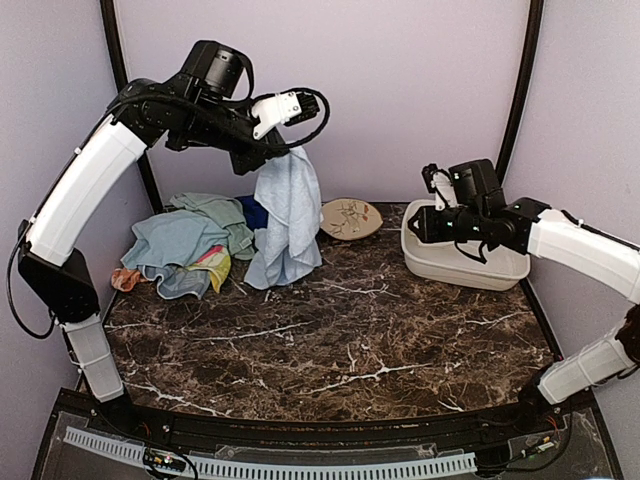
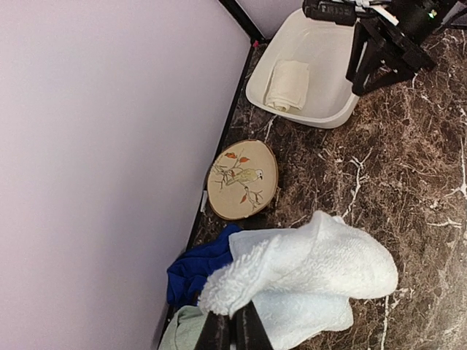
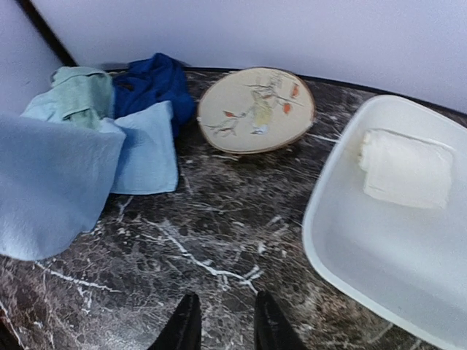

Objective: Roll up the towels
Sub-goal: Pick up the towel from the towel pile, then flatten out the towel at the center of the board.

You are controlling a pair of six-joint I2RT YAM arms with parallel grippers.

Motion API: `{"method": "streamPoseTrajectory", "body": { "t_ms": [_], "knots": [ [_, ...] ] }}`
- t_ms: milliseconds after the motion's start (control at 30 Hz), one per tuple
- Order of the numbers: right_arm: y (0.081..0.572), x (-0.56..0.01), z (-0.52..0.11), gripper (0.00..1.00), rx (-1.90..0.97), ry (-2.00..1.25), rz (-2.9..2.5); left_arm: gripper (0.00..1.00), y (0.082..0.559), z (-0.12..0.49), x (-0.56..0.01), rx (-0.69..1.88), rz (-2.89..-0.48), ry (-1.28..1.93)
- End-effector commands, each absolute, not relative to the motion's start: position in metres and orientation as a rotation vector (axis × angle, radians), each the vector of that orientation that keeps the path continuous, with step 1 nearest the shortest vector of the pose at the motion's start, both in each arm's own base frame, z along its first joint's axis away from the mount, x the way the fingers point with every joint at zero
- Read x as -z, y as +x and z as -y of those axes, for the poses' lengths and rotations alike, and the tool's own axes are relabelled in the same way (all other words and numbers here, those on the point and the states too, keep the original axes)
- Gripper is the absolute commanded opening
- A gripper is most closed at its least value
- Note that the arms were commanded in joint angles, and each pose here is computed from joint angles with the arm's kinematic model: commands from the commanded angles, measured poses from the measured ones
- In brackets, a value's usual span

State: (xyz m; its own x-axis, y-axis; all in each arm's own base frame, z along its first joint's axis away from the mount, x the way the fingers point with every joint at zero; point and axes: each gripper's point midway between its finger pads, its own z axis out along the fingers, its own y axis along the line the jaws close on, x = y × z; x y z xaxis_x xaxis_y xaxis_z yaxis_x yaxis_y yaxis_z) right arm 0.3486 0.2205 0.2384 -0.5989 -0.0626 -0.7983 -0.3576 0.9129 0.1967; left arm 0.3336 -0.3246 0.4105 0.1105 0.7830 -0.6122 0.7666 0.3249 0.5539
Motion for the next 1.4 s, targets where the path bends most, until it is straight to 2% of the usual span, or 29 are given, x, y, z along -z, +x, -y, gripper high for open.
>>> {"method": "streamPoseTrajectory", "body": {
  "t_ms": [0,200,367,667,900,967,1100,1133,1267,1367],
  "knots": [
    [0.317,-0.272,-0.294,0.31,-0.788,-0.533,-1.945,0.0,0.328,0.319,-0.44,-0.067,-1.542,1.38],
    [0.277,-0.289,-0.367,0.53,-1.092,-0.763,-1.71,0.0,0.322,0.319,-0.443,-0.061,-1.52,1.377],
    [0.271,-0.285,-0.414,0.54,-1.226,-0.876,-1.645,0.0,0.321,0.316,-0.441,-0.079,-1.527,1.388],
    [0.263,-0.29,-0.439,0.52,-1.429,-0.928,-1.499,0.0,0.317,0.311,-0.434,-0.098,-1.534,1.41],
    [0.258,-0.309,-0.44,0.39,-1.593,-0.92,-1.398,0.0,0.317,0.309,-0.431,-0.118,-1.53,1.415],
    [0.261,-0.305,-0.441,0.3,-1.599,-0.916,-1.422,0.0,0.318,0.308,-0.43,-0.126,-1.528,1.415],
    [0.271,-0.305,-0.434,0.03,-1.569,-0.879,-1.473,0.0,0.32,0.306,-0.43,-0.151,-1.522,1.411],
    [0.276,-0.305,-0.428,0.0,-1.545,-0.864,-1.49,0.0,0.321,0.305,-0.43,-0.165,-1.52,1.408],
    [0.3,-0.304,-0.397,0.0,-1.288,-0.846,-1.597,0.0,0.328,0.301,-0.435,-0.227,-1.5,1.377],
    [0.324,-0.338,-0.358,0.0,-0.945,-0.77,-1.611,0.0,0.332,0.302,-0.445,-0.25,-1.467,1.352]
  ]
}}
